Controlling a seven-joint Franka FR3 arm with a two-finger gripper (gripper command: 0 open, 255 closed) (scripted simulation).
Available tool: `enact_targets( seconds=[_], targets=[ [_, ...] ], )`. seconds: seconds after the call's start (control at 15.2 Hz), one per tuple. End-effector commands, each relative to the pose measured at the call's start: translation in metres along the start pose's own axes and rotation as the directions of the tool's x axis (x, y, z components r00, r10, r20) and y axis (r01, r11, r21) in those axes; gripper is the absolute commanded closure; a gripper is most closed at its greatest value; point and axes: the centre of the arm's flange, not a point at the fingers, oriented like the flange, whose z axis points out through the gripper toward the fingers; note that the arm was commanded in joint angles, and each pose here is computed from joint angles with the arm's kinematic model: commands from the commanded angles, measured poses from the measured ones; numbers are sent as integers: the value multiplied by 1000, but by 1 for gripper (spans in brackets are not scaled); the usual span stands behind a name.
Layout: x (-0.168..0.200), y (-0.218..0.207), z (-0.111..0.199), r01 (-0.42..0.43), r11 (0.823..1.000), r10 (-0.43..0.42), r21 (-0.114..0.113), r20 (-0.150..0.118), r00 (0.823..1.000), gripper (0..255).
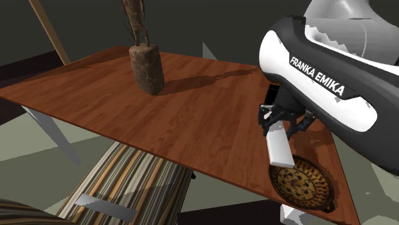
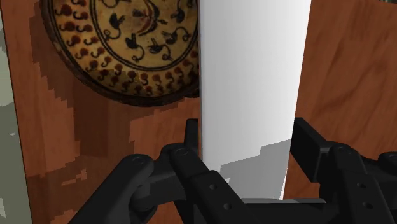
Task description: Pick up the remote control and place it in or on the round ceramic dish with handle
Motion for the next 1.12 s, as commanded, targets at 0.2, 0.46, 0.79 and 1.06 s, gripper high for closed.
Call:
enact_targets(
  seconds=[0.2,0.46,0.79,1.06],
  targets=[
    [-44,46,0,1,1000,-1,0,0,1000,255],
    [-80,84,-1,1,1000,-1,0,0,1000,255],
    [-79,84,25,1,1000,-1,0,0,1000,255],
    [-79,85,46,1,1000,-1,0,0,1000,255]
  ],
)
